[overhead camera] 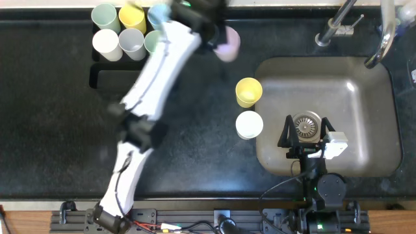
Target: Store Cups
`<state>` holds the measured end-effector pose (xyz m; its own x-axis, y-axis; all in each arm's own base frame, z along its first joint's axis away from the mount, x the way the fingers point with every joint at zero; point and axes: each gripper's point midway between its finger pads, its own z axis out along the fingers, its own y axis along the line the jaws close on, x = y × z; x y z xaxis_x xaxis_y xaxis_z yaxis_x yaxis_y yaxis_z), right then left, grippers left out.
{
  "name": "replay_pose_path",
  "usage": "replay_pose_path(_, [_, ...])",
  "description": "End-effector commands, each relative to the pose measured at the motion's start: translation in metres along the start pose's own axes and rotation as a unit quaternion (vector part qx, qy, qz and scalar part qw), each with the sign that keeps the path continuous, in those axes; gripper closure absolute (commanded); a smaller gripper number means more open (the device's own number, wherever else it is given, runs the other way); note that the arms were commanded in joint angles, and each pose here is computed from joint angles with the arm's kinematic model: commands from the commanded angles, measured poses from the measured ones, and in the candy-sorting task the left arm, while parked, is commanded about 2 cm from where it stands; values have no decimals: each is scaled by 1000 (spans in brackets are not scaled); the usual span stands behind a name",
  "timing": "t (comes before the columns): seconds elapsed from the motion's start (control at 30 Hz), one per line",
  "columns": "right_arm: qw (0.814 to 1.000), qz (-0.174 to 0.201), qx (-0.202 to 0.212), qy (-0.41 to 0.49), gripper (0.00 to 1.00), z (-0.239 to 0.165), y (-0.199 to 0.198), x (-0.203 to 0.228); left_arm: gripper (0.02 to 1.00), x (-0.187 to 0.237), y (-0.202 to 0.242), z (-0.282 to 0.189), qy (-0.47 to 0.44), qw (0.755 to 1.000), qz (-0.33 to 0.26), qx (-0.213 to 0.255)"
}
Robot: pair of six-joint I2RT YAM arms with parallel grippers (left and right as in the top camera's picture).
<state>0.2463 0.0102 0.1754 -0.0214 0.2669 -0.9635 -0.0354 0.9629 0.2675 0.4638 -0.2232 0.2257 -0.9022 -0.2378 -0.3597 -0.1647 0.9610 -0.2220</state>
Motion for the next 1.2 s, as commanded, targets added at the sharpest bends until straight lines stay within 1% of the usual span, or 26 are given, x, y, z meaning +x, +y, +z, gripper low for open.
replay_pose_path(0.03, [1000,-3,0,0,3,0,-1,3,982,-32,91,-126,-115,988,-91,-47])
replay_pose_path(0.1, [1000,-3,0,0,3,0,-1,3,982,-25,137,-145,-126,977,-149,-85])
replay_pose_path(0.2, [1000,-3,0,0,3,0,-1,3,982,-5,196,-149,-126,959,-225,-121])
replay_pose_path(0.3, [1000,-3,0,0,3,0,-1,3,982,12,240,-132,-120,941,-285,-136])
replay_pose_path(0.4, [1000,-3,0,0,3,0,-1,3,982,24,266,-100,-92,933,-322,-128])
replay_pose_path(0.53, [1000,-3,0,0,3,0,-1,3,982,26,282,-69,-72,927,-347,-119])
replay_pose_path(0.7, [1000,-3,0,0,3,0,-1,3,982,15,295,-45,-68,922,-361,-123])
replay_pose_path(0.87, [1000,-3,0,0,3,0,-1,3,980,18,303,-21,-32,919,-376,-118])
replay_pose_path(1.2, [1000,-3,0,0,5,0,-1,3,982,25,322,4,-4,910,-388,-146])
